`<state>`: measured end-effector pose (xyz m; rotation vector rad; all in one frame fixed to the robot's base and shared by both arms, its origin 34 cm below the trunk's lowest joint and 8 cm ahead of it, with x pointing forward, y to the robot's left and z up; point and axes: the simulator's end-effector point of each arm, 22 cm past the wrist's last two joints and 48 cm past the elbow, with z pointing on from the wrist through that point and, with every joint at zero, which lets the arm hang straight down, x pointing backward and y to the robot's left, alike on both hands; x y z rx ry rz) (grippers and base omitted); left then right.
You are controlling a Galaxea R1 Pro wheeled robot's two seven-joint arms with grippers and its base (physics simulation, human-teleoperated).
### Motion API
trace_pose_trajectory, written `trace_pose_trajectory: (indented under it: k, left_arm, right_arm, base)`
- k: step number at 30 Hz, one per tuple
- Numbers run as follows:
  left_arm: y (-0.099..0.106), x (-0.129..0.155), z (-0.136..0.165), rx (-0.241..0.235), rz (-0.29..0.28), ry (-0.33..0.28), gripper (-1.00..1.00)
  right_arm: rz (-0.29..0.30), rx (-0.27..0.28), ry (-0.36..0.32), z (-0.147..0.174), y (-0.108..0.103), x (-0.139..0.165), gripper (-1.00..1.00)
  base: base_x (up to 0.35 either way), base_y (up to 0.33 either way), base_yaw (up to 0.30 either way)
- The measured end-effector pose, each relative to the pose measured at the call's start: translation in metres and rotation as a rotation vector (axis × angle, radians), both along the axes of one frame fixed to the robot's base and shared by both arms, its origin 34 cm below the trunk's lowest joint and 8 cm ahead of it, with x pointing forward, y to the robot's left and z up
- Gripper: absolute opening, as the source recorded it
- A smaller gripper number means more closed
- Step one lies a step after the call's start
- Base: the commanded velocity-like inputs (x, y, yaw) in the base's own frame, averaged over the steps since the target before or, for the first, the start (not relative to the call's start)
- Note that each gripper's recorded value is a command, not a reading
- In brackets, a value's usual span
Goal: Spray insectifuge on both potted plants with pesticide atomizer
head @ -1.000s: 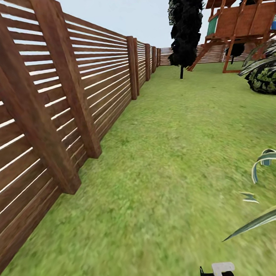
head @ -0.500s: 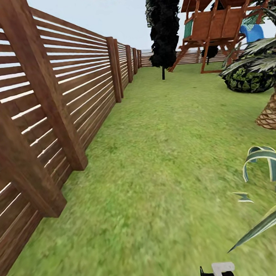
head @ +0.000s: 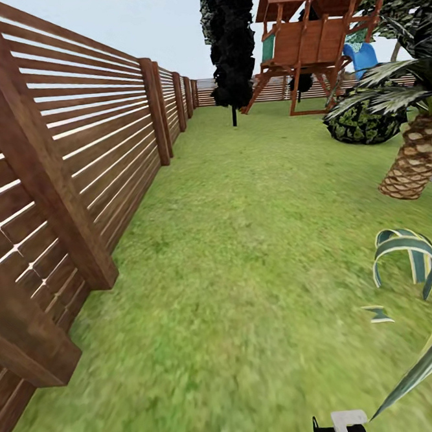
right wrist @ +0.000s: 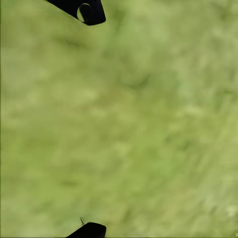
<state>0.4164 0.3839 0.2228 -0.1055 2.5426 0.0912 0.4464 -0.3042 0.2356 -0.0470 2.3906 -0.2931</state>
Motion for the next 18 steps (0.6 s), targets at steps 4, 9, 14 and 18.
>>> trace_pose_trajectory:
  k: [4,9,14,18]
  left_arm:
    - [0.0002,0.0000,0.0000,0.001,0.001,0.000,-1.00]
    - [0.0002,-0.0001,0.0000,0.001,0.000,0.000,-1.00]
    - [0.0002,-0.0001,0.0000,0.001,-0.001,0.001,-1.00]
    - [0.0002,-0.0001,0.0000,0.001,-0.001,0.000,-1.00]
  right_arm:
    - [-0.001,-0.001,0.000,0.0001,-0.0002,0.0001,1.00]
    - [-0.001,-0.001,-0.001,0.0002,-0.0003,0.0002,1.00]
    - [-0.001,-0.002,0.001,0.0000,-0.0017,-0.0003,1.00]
    - [-0.002,-0.004,0.001,0.0002,-0.0036,-0.0003,1.00]
  base:
    - [0.334,0.023,-0.019]
    - [0.337,0.002,-0.001]
    - [0.338,0.000,0.000]
    - [0.338,0.000,0.000]
